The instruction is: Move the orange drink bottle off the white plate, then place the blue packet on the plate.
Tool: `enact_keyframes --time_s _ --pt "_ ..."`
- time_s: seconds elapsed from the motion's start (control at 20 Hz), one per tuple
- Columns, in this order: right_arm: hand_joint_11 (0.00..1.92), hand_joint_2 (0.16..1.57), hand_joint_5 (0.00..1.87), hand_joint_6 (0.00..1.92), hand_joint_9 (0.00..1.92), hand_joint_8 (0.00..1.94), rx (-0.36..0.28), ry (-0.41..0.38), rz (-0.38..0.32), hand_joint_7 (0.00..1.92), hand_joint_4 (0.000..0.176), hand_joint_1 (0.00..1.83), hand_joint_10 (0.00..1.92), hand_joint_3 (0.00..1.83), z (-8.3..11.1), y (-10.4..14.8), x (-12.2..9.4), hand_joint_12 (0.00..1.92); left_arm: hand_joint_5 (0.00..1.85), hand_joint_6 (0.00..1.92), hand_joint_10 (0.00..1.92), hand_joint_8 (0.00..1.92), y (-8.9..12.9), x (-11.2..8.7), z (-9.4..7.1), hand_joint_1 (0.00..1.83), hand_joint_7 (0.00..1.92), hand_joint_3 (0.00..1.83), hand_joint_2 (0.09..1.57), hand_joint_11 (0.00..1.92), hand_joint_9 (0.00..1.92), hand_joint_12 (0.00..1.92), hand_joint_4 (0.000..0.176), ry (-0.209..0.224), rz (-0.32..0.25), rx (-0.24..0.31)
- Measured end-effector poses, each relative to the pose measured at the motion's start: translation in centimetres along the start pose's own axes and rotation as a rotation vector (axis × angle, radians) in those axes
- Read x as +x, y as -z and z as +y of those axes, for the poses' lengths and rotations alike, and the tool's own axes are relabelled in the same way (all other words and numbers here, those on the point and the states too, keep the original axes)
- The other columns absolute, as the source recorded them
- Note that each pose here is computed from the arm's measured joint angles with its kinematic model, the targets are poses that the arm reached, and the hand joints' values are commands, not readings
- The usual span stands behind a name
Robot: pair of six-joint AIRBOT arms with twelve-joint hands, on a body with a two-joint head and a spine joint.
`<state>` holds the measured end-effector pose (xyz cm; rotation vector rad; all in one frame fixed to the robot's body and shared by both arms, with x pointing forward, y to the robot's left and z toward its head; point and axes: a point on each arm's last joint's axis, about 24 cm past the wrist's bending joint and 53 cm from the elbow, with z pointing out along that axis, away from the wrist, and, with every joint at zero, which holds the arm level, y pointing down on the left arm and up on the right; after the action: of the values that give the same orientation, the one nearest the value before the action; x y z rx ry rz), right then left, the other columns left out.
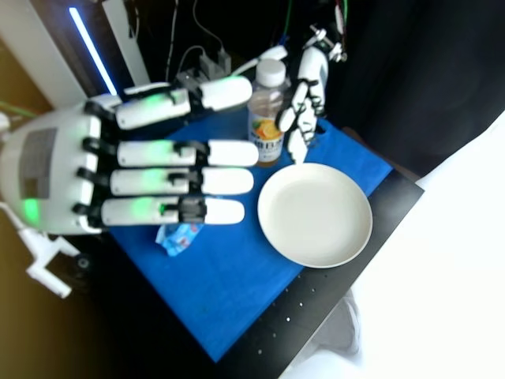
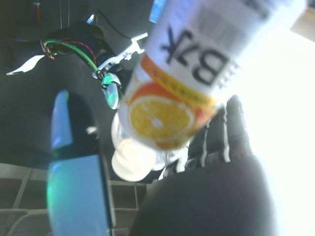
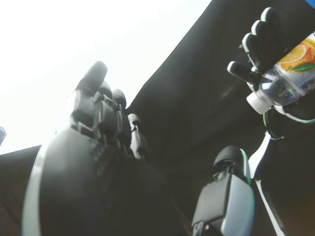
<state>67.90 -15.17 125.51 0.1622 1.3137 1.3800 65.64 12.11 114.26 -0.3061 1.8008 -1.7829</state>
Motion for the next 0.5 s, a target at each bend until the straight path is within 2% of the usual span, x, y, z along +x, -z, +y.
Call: enact_keyframes --time_s 0.05,0.1,0.15,0.2,0.25,0.3,0.35,0.4,0.45,0.5 --pt "0.0 0.71 0.0 0.0 0.07 0.0 -0.003 -0.01 0.006 0.0 0.175 0.43 0.0 0.0 0.1 0.0 0.2 1.01 0.0 0.0 0.0 0.0 0.1 -0.3 -0.1 0.66 0.0 0.0 0.72 0.0 0.0 0.0 0.176 -0.005 -0.008 -0.001" --pt "0.0 0.73 0.0 0.0 0.04 0.0 -0.008 -0.023 0.014 0.0 0.176 0.42 0.0 0.0 0.2 0.0 0.4 0.95 0.0 0.0 0.0 0.0 0.4 -0.6 -0.2 0.7 0.0 0.0 0.68 0.0 0.0 0.0 0.176 -0.017 -0.012 -0.004" --pt "0.0 0.71 0.0 0.0 0.01 0.0 -0.012 -0.028 0.023 0.0 0.176 0.48 0.0 0.0 0.4 0.0 0.7 0.93 0.0 0.0 0.0 0.0 0.8 -1.1 -0.4 0.69 0.0 0.0 0.68 0.0 0.0 0.0 0.176 -0.032 -0.019 -0.01" --pt "0.0 0.7 0.0 0.0 0.0 0.0 -0.016 -0.032 0.031 0.0 0.176 0.41 0.0 0.0 0.6 0.0 1.0 0.83 0.0 0.0 0.0 0.0 1.2 -1.5 -0.6 0.72 0.0 0.0 0.68 0.0 0.0 0.0 0.176 -0.044 -0.027 -0.016" --pt "0.0 0.72 0.0 0.0 0.0 0.0 -0.026 -0.04 0.052 0.0 0.176 0.37 0.0 0.0 0.9 0.0 1.7 0.69 0.0 0.0 0.0 0.0 1.6 -2.2 -0.8 0.73 0.0 0.0 0.68 0.0 0.0 0.0 0.176 -0.059 -0.038 -0.025" --pt "0.0 0.77 0.0 0.0 0.0 0.0 -0.039 -0.044 0.077 0.0 0.176 0.41 0.0 0.0 1.3 0.1 2.4 0.69 0.0 0.0 0.0 0.0 2.0 -2.6 -0.9 0.74 0.0 0.0 0.7 0.0 0.0 0.0 0.176 -0.075 -0.049 -0.038" --pt "0.0 0.79 0.0 0.0 0.0 0.0 -0.05 -0.046 0.099 0.0 0.157 0.44 0.0 0.0 1.7 0.1 3.1 0.59 0.0 0.0 0.0 0.0 2.4 -3.0 -1.0 0.75 0.0 0.0 0.71 0.0 0.0 0.0 0.176 -0.088 -0.055 -0.046" --pt "0.0 0.78 0.0 0.0 0.0 0.0 -0.064 -0.044 0.133 0.0 0.129 0.46 0.0 0.0 2.2 0.3 4.2 0.57 0.0 0.0 0.0 0.0 2.8 -3.3 -1.1 0.77 0.0 0.0 0.7 0.0 0.0 0.0 0.176 -0.1 -0.062 -0.058" --pt "0.0 0.78 0.0 0.0 0.0 0.0 -0.069 -0.038 0.157 0.0 0.125 0.5 0.0 0.0 2.5 0.4 5.0 0.81 0.0 0.0 0.0 0.0 3.0 -3.5 -1.2 0.77 0.0 0.0 0.69 0.0 0.0 0.0 0.176 -0.111 -0.064 -0.064" --pt "0.0 0.71 0.0 0.0 0.03 0.0 -0.073 -0.023 0.186 0.0 0.111 0.5 0.01 0.0 2.9 0.7 5.6 1.05 0.0 0.0 0.0 0.0 3.2 -3.6 -1.4 0.77 0.0 0.0 0.69 0.0 0.0 0.0 0.176 -0.121 -0.068 -0.068"
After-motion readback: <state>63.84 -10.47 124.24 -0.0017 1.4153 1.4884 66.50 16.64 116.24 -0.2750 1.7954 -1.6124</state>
